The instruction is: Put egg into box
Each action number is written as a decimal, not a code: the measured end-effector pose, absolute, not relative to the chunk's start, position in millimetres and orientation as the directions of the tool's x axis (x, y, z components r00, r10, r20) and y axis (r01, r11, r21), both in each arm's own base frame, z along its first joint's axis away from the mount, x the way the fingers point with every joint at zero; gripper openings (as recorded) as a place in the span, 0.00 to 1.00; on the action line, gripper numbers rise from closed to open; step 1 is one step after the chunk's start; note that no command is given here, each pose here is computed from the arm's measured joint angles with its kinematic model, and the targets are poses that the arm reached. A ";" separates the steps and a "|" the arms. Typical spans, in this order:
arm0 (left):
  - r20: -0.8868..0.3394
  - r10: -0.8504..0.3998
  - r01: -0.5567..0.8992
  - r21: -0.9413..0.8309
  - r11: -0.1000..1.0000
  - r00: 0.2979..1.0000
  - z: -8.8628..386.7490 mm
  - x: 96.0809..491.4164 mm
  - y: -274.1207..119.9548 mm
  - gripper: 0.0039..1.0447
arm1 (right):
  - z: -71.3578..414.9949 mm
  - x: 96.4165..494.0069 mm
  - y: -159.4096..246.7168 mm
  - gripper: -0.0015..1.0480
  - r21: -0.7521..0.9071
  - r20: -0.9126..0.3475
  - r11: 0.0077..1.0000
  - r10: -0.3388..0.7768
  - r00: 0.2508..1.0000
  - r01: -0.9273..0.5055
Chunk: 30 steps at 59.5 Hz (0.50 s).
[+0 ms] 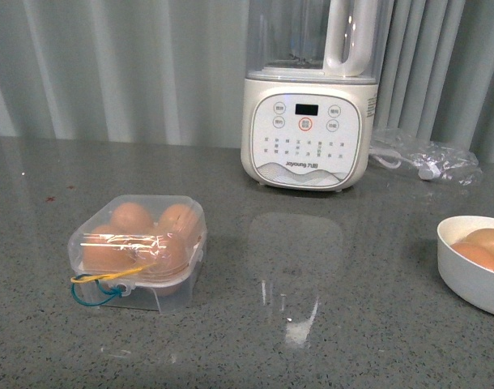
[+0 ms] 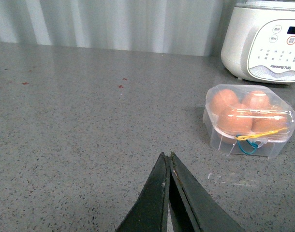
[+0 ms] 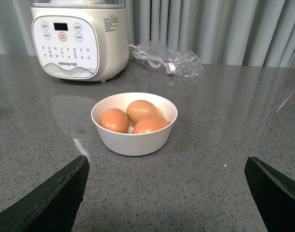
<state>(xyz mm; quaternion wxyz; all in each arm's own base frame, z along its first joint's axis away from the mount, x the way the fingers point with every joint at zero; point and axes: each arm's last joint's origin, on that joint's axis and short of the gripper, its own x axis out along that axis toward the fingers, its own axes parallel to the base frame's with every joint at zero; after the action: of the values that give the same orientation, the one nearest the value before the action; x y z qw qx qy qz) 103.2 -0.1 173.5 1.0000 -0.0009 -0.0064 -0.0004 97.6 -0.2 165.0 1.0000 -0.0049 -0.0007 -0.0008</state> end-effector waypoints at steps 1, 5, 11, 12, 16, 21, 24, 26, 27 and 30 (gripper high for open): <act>0.006 -0.001 0.001 -0.002 1.000 1.000 172.7 102.3 -0.2 0.03 | 165.0 97.6 -0.2 0.93 -0.010 0.001 1.000 -0.002 1.000 0.002; 0.006 -0.001 0.001 -0.002 1.000 1.000 171.7 98.0 -0.2 0.03 | 164.9 97.7 -0.3 0.93 -0.010 0.001 1.000 -0.002 1.000 0.002; 0.029 -0.001 0.001 -0.002 1.000 1.000 173.3 96.1 -0.2 0.03 | 165.0 97.6 -0.2 0.93 -0.010 0.001 1.000 0.000 1.000 0.000; 0.028 -0.001 0.001 -0.002 1.000 1.000 173.3 96.1 -0.1 0.03 | 165.0 97.6 -0.2 0.93 -0.010 0.001 1.000 -0.001 1.000 0.001; 0.026 -0.001 0.001 -0.002 1.000 1.000 173.0 96.1 -0.1 0.03 | 164.9 97.7 -0.2 0.93 -0.010 0.001 1.000 -0.002 1.000 0.002; 0.026 -0.002 0.002 -0.002 1.000 1.000 173.0 96.1 -0.2 0.03 | 165.0 97.6 -0.2 0.93 -0.010 0.001 1.000 -0.002 1.000 0.002; 0.026 -0.002 0.002 -0.002 1.000 1.000 173.0 96.1 -0.2 0.03 | 165.0 97.6 -0.2 0.93 -0.010 0.001 1.000 -0.002 1.000 0.002; 0.026 -0.001 0.001 -0.002 1.000 1.000 173.0 96.1 -0.2 0.03 | 165.0 97.6 -0.2 0.93 -0.010 0.001 1.000 -0.002 1.000 0.002; 0.026 -0.001 0.001 -0.002 1.000 1.000 173.0 96.1 -0.2 0.03 | 165.0 97.6 -0.2 0.93 -0.010 0.001 1.000 -0.002 1.000 0.002; 0.026 -0.001 0.001 -0.002 1.000 1.000 173.0 96.1 -0.2 0.08 | 165.0 97.6 -0.2 0.93 -0.010 0.001 1.000 -0.002 1.000 0.002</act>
<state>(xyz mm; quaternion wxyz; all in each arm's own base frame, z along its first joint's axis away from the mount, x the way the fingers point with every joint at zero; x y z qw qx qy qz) 96.1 -0.2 173.0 0.9999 -0.0011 -0.0129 -0.0006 97.6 -0.2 165.0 1.0000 -0.0049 -0.0007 -0.0008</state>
